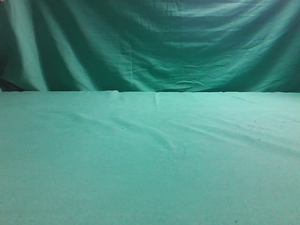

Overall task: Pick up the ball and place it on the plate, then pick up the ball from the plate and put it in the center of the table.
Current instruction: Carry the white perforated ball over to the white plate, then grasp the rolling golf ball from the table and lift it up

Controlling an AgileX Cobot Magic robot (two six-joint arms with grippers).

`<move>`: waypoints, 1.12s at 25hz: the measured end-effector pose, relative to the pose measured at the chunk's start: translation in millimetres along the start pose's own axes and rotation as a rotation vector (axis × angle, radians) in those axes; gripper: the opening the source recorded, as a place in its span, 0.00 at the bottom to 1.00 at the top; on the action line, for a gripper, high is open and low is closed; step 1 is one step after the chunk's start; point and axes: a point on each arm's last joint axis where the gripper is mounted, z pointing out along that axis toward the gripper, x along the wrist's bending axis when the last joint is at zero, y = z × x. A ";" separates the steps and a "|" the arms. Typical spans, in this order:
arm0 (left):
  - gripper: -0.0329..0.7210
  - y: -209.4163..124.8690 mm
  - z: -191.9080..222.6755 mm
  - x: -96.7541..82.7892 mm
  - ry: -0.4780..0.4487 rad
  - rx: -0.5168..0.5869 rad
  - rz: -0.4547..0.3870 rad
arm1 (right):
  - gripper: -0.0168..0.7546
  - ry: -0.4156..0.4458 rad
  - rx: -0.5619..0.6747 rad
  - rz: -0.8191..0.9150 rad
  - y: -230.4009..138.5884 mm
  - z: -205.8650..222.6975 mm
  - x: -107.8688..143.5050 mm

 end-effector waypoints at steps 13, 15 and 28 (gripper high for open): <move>0.04 -16.6 -70.3 -128.9 0.069 -0.205 0.401 | 0.09 0.000 0.000 0.000 0.0 0.0 0.0; 0.04 -26.2 -79.4 -137.7 0.080 -0.249 0.421 | 0.09 0.000 -0.005 0.000 0.5 0.0 0.0; 0.04 -148.3 -92.1 -114.2 0.180 -0.471 0.420 | 0.09 0.041 -0.318 0.181 31.6 -6.1 1.1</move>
